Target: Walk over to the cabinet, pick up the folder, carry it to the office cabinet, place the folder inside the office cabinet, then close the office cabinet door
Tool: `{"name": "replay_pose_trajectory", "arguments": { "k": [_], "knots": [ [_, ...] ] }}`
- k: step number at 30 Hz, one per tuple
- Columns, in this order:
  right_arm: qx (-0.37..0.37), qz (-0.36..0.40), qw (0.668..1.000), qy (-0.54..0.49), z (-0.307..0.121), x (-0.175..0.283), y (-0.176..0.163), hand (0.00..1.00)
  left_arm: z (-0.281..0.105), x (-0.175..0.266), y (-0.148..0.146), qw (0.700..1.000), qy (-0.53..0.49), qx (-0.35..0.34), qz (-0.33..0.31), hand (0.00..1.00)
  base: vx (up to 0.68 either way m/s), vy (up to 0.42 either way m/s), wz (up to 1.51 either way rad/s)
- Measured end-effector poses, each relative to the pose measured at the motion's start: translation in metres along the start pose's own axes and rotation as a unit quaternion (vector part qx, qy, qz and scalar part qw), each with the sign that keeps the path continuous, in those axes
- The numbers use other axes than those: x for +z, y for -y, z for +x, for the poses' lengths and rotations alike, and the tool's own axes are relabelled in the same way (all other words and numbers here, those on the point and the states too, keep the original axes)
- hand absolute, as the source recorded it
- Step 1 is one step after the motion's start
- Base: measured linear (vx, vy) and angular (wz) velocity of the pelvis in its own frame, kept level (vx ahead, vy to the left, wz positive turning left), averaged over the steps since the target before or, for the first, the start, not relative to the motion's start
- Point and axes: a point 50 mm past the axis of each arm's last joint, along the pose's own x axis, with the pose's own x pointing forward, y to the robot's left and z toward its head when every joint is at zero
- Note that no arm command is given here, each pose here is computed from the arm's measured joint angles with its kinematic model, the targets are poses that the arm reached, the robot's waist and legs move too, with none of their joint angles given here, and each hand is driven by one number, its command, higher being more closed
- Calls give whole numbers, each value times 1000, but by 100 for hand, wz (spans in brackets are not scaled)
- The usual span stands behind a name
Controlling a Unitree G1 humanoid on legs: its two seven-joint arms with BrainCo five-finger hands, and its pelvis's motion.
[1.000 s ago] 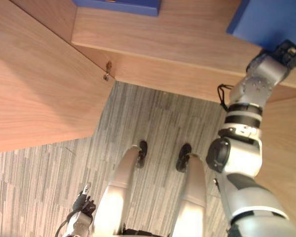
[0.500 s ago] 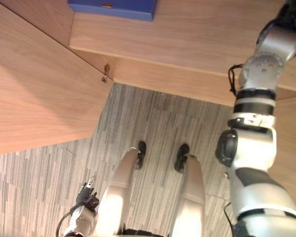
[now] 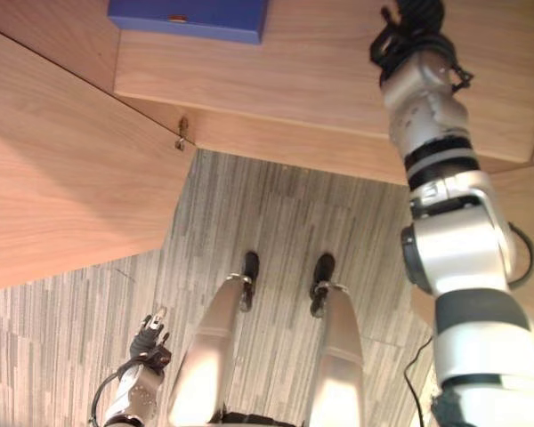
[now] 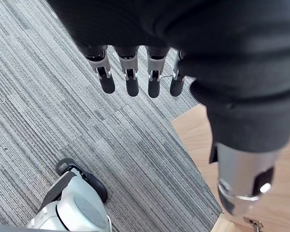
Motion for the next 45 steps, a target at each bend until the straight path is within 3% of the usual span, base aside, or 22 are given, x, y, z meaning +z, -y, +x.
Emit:
{"name": "replay_pose_trajectory", "arguments": {
  "k": [5, 11, 31, 36, 41, 45],
  "knots": [
    [-10, -113, 991, -67, -2, -36, 13, 0, 2, 9, -2, 1000, 14, -6, 7, 0, 44, 14, -12],
    [-20, -158, 980, -120, -11, -72, 30, 0, 3, 20, -1, 999, 34, -13, 13, 0, 34, -35, -6],
    [-14, -209, 962, -174, -25, -113, 42, 0, 3, 20, -6, 999, 36, -8, 11, 0, 7, -4, -2],
    [5, -263, 948, -179, -29, -120, 44, 0, 3, 16, -8, 999, 30, -2, 10, 0, 8, -2, 0],
    [49, -364, 894, -258, -64, -182, 61, 0, 1, 1, -14, 1000, 0, 9, 14, 0, 62, 1, -3],
    [27, -300, 889, -345, -114, -242, 75, 0, 0, -18, -13, 997, -35, 9, 61, 0, 111, 32, -3]
  ]
}}
